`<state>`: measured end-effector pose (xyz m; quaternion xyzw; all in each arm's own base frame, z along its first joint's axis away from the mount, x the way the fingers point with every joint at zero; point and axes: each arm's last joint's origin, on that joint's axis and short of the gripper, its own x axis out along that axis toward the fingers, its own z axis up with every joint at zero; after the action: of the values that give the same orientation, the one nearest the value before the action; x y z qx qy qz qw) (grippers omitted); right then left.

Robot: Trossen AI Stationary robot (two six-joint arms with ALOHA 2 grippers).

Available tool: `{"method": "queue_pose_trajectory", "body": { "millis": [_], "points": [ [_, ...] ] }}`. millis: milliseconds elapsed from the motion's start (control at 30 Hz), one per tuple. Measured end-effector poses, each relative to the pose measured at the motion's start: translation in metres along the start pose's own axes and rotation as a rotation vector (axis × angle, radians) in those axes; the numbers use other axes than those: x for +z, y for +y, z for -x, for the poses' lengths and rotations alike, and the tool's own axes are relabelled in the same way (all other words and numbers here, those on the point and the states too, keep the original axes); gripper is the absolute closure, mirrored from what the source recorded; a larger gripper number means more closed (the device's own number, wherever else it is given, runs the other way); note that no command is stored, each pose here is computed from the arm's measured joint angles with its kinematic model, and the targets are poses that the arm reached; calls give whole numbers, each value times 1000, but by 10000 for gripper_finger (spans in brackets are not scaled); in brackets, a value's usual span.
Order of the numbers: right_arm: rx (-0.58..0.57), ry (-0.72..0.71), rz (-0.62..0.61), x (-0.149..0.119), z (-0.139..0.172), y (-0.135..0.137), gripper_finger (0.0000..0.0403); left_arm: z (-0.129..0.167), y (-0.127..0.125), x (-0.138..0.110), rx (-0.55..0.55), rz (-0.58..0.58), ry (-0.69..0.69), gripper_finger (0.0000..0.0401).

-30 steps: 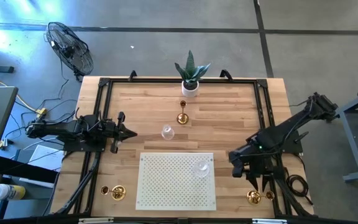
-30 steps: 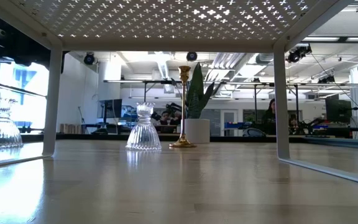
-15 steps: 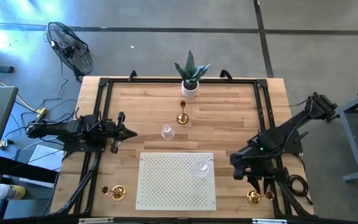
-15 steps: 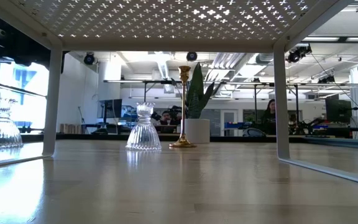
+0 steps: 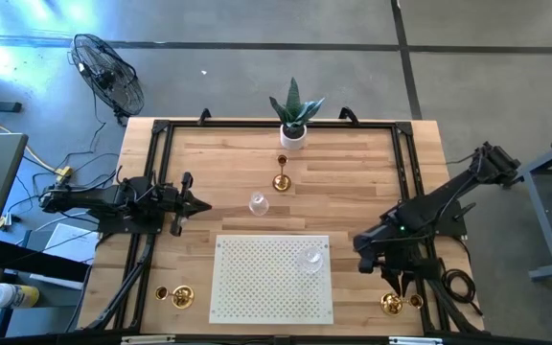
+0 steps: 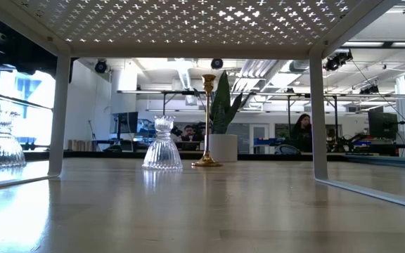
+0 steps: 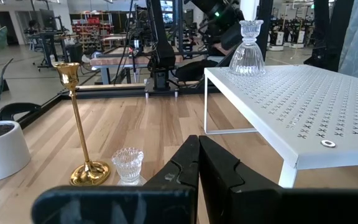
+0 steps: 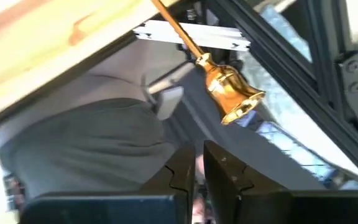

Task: Pick & Place candle stick holders
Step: Put the bottom right gold candle holder on the shelf

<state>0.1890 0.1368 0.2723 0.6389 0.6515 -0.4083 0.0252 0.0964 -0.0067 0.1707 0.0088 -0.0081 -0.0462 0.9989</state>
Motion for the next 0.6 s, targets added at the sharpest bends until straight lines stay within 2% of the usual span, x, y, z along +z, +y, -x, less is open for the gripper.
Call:
{"method": "queue_pose_trajectory", "body": {
  "millis": [100,300,500,600],
  "points": [
    [47,-4,13,-1,2,-3,355,0,0,0,0,0,0,400],
    [42,3,4,-2,2,-3,295,0,0,0,0,0,0,400],
    [-3,10,-3,-4,-2,-7,231,0,0,0,0,0,0,400],
    [-29,6,-55,-6,-7,-11,208,0,0,0,0,0,0,400]
  ]
}}
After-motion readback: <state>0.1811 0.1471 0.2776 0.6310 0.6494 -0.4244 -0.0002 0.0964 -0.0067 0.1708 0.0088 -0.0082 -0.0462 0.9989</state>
